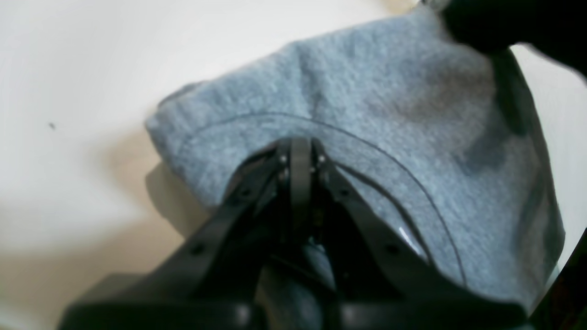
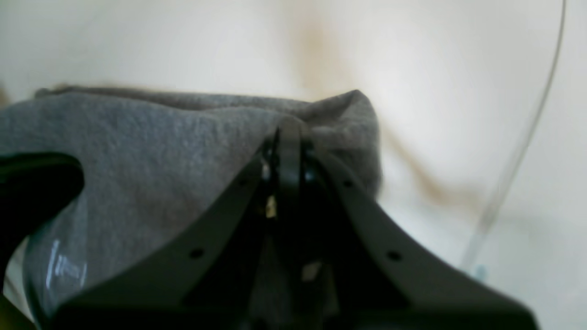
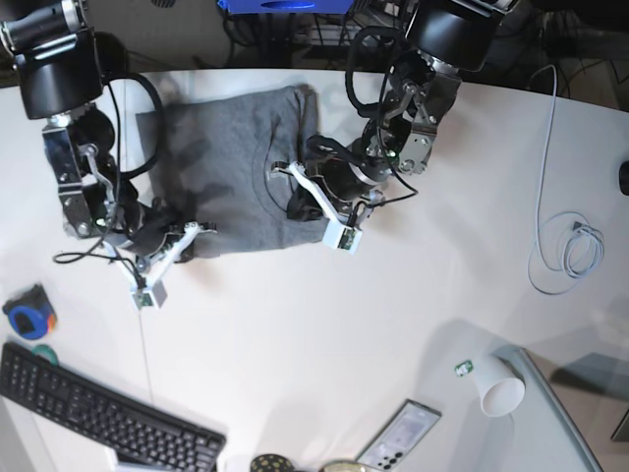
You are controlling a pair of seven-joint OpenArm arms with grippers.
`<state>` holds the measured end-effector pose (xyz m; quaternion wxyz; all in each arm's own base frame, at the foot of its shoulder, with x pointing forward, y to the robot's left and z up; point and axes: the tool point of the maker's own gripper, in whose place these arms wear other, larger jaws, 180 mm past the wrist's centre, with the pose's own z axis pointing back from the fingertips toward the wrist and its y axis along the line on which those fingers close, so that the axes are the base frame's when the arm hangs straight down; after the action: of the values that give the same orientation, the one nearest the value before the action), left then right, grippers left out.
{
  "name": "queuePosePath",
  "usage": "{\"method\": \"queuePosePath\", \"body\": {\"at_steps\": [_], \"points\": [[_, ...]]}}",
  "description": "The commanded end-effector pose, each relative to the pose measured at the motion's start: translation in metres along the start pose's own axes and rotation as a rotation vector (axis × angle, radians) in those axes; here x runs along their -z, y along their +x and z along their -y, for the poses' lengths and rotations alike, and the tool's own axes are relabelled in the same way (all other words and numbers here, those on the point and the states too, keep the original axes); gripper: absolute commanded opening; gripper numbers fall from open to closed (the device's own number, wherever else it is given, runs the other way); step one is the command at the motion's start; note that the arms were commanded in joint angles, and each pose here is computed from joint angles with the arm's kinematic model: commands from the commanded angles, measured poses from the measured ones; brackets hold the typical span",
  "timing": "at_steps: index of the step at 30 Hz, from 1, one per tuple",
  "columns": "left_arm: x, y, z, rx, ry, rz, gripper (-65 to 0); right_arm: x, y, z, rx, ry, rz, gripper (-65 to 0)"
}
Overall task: Layout the t-shirt on the table in an organized manner, then fold the t-shirt properly
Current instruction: 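Grasp the folded shirt's edges with both grippers, then pull the folded shirt with both grippers to straighten it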
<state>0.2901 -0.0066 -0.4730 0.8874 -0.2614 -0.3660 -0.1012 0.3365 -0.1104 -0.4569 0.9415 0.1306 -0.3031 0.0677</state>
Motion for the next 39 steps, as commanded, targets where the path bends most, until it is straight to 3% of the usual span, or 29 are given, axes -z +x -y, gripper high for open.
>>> {"method": "queuePosePath", "body": {"at_steps": [1,4,13,24,26,32,39], "points": [[0.001,0.016,0.004,0.004,-0.014,0.047,-65.0,-0.009,0.025,0.001,-0.011,0.003,0.072,-65.0],[0.001,0.018,0.004,0.007,-0.014,0.050,-65.0,-0.016,0.034,-0.003,-0.027,0.008,0.097,-65.0],[0.001,0.018,0.005,0.007,-0.014,0.051,-65.0,0.000,0.004,0.009,0.010,-0.016,-0.017,-65.0],[0.001,0.017,0.004,0.006,-0.013,0.049,-65.0,0.008,0.036,0.030,0.016,-0.052,0.083,-65.0],[0.001,0.019,0.005,0.008,-0.015,0.053,-65.0,-0.003,0.046,0.036,-0.014,-0.062,0.114,-65.0],[-0.017,0.040,0.004,0.054,-0.020,0.114,-65.0,-0.050,0.059,0.008,-0.092,-0.019,0.183,-65.0],[-0.065,0.071,0.010,0.060,-0.005,0.258,-65.0,-0.084,0.038,0.017,-0.017,-0.052,0.193,-65.0]]}}
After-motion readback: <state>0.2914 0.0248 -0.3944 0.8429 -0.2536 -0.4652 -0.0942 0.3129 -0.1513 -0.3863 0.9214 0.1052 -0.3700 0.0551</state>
